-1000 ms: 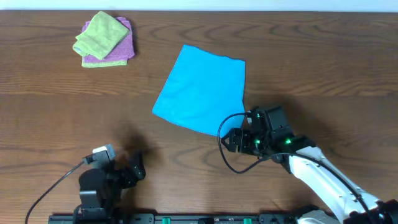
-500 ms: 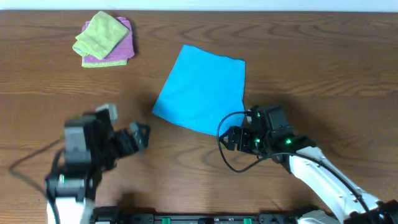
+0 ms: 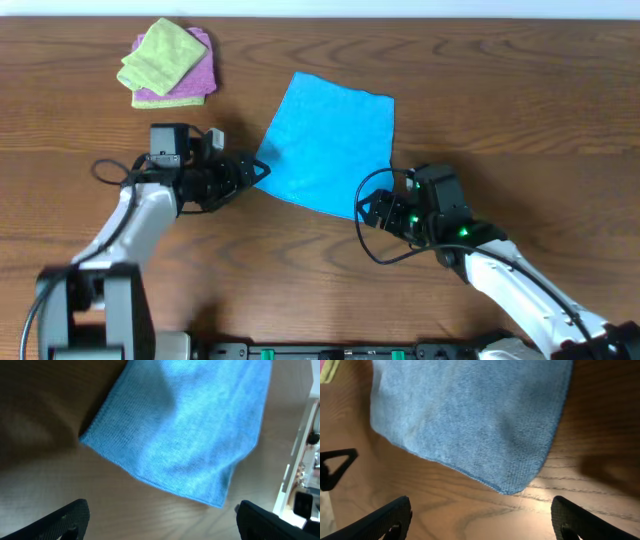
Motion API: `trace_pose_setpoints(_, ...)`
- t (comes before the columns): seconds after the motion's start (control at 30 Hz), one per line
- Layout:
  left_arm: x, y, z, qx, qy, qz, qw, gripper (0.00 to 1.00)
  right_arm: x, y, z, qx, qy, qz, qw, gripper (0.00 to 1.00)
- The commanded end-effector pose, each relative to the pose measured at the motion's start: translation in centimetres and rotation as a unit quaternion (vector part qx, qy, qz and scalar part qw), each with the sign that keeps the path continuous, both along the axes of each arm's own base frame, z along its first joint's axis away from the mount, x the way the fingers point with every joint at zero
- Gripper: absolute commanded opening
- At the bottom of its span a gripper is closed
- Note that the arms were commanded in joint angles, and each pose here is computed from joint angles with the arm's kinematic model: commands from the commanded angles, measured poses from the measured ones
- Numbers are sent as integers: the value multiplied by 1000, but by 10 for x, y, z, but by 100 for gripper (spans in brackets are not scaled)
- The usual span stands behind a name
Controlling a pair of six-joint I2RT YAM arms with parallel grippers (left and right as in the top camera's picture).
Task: Fold the cloth
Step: 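Grasp the cloth's left corner with left gripper, right corner with right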
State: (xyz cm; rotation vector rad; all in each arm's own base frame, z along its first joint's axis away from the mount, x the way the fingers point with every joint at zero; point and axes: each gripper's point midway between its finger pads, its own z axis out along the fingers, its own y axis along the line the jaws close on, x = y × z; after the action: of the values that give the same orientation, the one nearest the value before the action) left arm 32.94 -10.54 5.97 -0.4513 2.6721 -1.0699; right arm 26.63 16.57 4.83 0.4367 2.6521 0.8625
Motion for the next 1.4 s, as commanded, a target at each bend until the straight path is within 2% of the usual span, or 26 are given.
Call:
trace_pose_setpoints(0.0, 5, -5, -8, -20, 7, -5, 1000, 95, -1, -6, -5, 0, 11, -30, 999, 89)
trace_pose_setpoints(0.37, 23, 18, -32, 55, -6, 30, 998, 95, -2, -4, -4, 8, 14, -28, 999, 89)
trace_pose_setpoints(0.67, 32, 16, -46, 39, 5, 48, 998, 95, 3, 1, 1, 23, 3, -28, 999, 89)
trace_pose_setpoints(0.87, 34, 2, -53, 10, 13, 40, 999, 95, 3, 1, 1, 24, 4, -30, 999, 89)
trace_pose_setpoints(1.07, 30, -23, -59, 11, 12, 14, 1000, 95, 3, 1, 2, 25, 4, -30, 999, 90)
trace_pose_setpoints(1.17, 29, -28, -59, 15, 10, 7, 1000, 100, 3, 1, 1, 24, 4, -30, 999, 90)
trace_pose_setpoints(1.2, 29, -29, -59, 15, 9, 6, 1000, 87, 3, 1, 1, 24, 4, -30, 999, 90)
trace_pose_setpoints(1.23, 29, -29, -59, 15, 8, 5, 1000, 80, 3, 1, 1, 24, 4, -30, 999, 90)
trace_pose_setpoints(1.27, 30, -30, -59, 15, 7, 5, 1000, 67, 3, 1, 1, 24, 4, -30, 999, 90)
trace_pose_setpoints(1.37, 30, -29, -58, 15, 5, 5, 1000, 46, 2, -5, -3, 10, 9, -39, 999, 91)
